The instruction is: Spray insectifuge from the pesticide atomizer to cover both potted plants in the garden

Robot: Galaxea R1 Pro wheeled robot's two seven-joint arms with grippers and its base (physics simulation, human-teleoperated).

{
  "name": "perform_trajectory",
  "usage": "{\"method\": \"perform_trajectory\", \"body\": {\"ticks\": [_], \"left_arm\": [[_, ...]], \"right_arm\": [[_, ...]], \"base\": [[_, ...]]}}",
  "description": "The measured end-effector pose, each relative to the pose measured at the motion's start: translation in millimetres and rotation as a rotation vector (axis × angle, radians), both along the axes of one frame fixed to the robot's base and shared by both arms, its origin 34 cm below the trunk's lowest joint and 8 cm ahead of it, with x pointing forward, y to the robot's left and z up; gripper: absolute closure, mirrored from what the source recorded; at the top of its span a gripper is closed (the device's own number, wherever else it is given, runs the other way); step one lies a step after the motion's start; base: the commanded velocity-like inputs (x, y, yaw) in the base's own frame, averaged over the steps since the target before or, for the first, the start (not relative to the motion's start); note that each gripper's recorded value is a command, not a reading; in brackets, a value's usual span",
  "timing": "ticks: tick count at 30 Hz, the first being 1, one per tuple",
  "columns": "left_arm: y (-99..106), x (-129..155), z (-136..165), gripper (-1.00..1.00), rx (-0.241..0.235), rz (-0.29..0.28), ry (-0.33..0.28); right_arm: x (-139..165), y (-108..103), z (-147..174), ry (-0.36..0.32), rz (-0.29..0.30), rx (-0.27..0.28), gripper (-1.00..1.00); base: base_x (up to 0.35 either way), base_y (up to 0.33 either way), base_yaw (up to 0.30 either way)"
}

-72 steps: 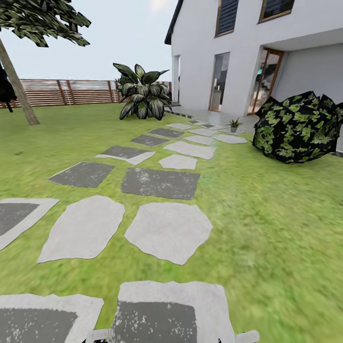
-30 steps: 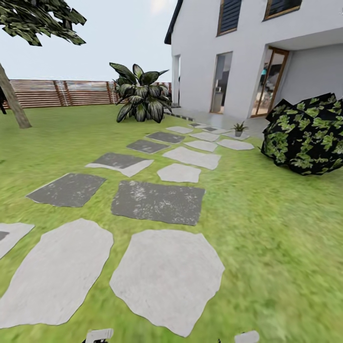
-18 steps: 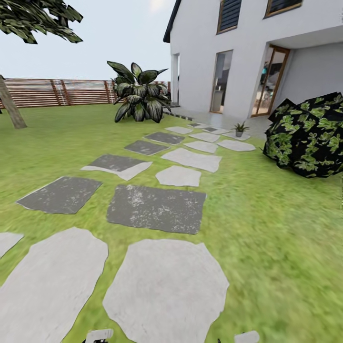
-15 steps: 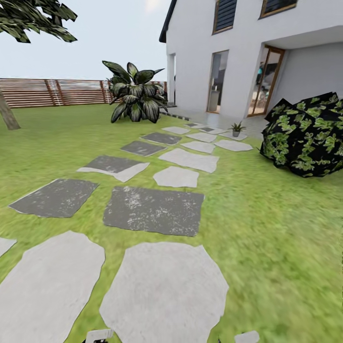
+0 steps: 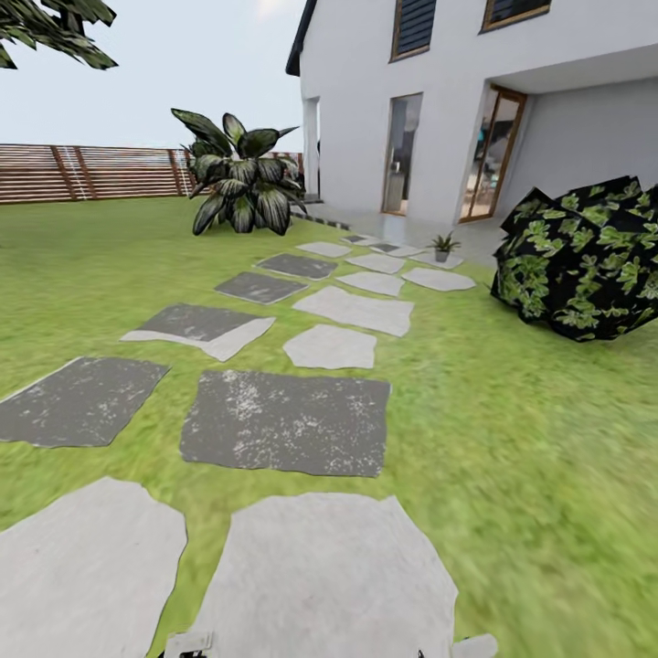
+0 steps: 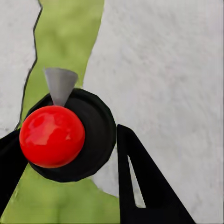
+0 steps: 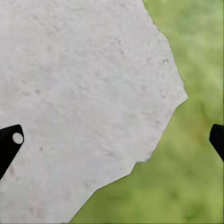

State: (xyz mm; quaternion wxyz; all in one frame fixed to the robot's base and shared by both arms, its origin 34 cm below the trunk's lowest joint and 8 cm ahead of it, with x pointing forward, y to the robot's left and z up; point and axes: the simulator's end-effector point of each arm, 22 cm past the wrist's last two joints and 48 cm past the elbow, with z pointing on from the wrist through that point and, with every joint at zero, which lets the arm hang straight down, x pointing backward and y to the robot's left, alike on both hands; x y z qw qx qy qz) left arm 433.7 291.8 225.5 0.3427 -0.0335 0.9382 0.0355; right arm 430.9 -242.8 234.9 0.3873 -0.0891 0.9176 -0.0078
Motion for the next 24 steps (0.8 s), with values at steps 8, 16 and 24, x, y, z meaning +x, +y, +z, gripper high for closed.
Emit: {"method": "perform_trajectory", "body": {"ticks": [8, 16, 24], "left_arm": [[-0.1, 0.0, 0.0, 1.0, 0.0, 0.0, 0.0], [-0.1, 0.0, 0.0, 1.0, 0.0, -0.001, 0.0], [-0.1, 0.0, 0.0, 1.0, 0.0, -0.001, 0.0]], "right_arm": [[-0.1, 0.2, -0.1, 0.0, 0.0, 0.0, -1.0], [-0.3, 0.4, -0.2, 0.001, 0.0, 0.001, -1.0], [-0.1, 0.2, -0.1, 0.0, 0.0, 0.0, -1.0]], "base": [[0.334, 0.109, 0.0], [0.335, 0.01, 0.0], [0.336, 0.0, 0.0]]}}
